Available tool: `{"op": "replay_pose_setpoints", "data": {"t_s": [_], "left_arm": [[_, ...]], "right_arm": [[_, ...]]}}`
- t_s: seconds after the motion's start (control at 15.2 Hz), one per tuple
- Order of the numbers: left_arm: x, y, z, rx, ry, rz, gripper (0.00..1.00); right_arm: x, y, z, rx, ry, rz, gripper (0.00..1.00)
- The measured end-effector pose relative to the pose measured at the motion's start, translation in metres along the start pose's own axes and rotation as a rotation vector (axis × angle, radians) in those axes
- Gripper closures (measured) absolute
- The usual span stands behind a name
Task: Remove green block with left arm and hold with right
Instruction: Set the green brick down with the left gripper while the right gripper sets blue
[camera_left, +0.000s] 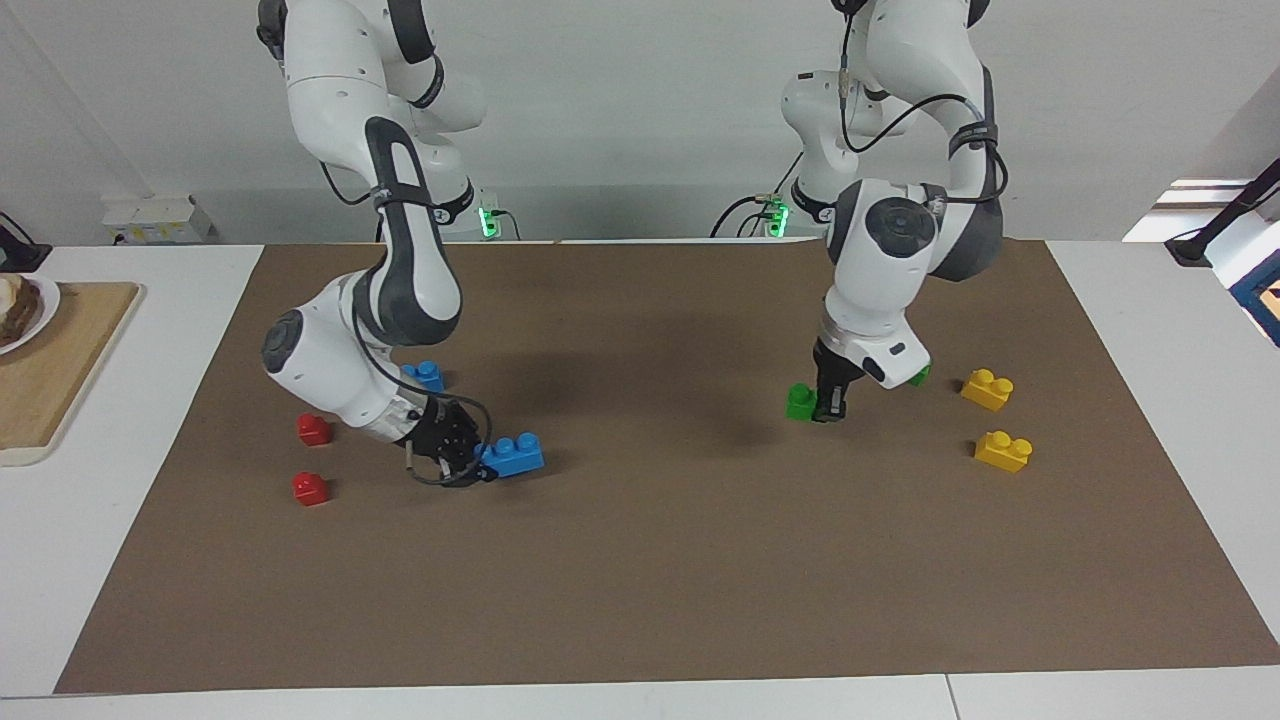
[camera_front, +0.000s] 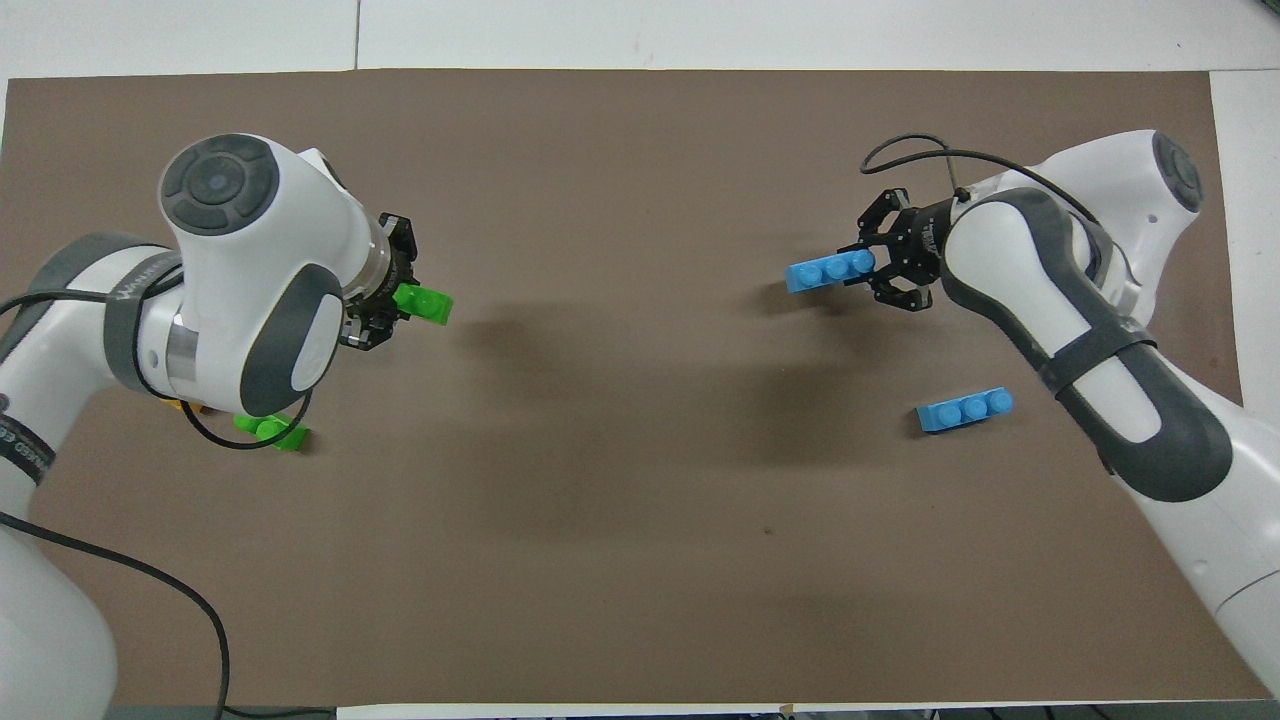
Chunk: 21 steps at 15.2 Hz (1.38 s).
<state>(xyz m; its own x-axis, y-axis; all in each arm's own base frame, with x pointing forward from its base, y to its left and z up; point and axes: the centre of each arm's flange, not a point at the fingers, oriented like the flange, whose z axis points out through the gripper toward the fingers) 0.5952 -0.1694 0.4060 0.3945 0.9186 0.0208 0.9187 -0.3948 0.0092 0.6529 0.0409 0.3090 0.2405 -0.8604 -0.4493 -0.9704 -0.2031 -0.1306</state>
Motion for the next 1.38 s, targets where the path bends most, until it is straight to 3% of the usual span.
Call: {"op": "replay_pose_setpoints", "data": {"t_s": [0.2, 0.4, 0.59, 1.38], "left_arm": [[0.057, -0.018, 0.007, 0.016, -0.005, 0.157, 0.66], [0.095, -0.035, 0.013, 0.021, -0.026, 0.304, 0.66], [0.115, -0.049, 0.027, 0.003, -0.022, 0.363, 0.66], [0.131, -0.068, 0.089, -0.032, -0.011, 0.434, 0.66]], "right_arm": [[0.063, 0.022, -0.02, -0.038, -0.006, -0.013, 0.65], [0.093, 0.036, -0.033, -0.054, -0.009, 0.015, 0.65], [0.099, 0.04, -0.036, -0.063, -0.019, 0.026, 0.65], [0.103, 0.045, -0.029, -0.063, -0.01, 0.104, 0.65]]}}
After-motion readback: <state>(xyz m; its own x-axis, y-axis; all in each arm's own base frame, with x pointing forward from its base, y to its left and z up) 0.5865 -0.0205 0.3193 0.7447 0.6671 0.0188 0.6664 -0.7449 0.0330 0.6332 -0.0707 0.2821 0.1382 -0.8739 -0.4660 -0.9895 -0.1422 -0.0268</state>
